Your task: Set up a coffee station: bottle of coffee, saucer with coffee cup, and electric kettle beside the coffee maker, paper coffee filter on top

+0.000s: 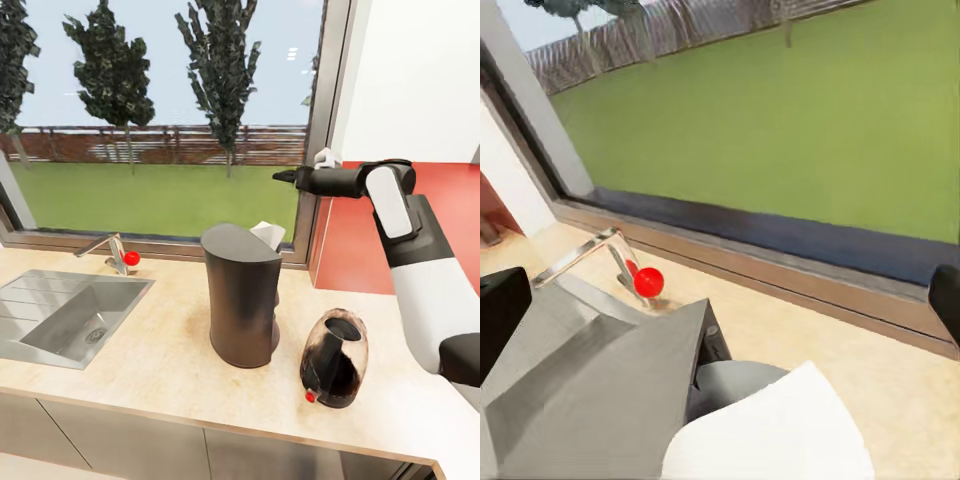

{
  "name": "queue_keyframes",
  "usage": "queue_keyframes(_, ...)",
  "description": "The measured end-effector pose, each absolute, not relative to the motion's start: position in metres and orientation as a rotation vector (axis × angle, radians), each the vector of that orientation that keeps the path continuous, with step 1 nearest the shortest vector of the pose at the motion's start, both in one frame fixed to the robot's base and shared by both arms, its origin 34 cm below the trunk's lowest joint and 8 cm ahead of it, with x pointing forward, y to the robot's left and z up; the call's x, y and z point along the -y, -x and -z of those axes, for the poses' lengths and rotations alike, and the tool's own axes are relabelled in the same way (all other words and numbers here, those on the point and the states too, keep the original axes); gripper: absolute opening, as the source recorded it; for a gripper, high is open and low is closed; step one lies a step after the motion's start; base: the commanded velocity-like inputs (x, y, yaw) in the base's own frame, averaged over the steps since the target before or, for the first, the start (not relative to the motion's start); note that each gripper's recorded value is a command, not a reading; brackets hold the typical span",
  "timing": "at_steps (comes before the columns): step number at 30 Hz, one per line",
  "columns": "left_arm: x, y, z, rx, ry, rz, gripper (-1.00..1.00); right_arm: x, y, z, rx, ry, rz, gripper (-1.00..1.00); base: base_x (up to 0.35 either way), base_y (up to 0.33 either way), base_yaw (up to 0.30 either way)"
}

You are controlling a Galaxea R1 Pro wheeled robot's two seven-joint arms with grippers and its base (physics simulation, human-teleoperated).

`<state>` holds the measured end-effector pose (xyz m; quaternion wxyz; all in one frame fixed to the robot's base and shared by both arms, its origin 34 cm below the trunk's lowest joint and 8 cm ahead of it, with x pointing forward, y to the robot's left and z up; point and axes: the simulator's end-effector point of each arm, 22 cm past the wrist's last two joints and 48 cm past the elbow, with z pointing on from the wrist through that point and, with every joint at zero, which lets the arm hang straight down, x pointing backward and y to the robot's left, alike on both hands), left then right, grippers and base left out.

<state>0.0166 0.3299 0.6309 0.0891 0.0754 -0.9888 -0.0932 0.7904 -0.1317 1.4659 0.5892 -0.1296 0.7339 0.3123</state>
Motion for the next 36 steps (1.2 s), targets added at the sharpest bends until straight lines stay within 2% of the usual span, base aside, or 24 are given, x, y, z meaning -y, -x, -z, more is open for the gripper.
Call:
queue_keyframes(10, -0.331, -0.017, -0.631, 2.942, -0.223, 0.279, 1.00, 0.138, -0.768, -1.512, -1.580, 0.310, -0.744, 1.00, -0.119, 0.094, 0.000)
queue_keyframes(28, -0.333, -0.019, -0.631, 2.945, -0.226, 0.284, 1.00, 0.115, -0.749, -1.521, -1.550, 0.343, -0.939, 1.00, -0.268, 0.236, 0.000)
queue_keyframes(36, -0.334, -0.021, -0.631, 2.949, -0.228, 0.285, 1.00, 0.085, -0.743, -1.513, -1.559, 0.371, -0.993, 1.00, -0.138, 0.303, 0.000)
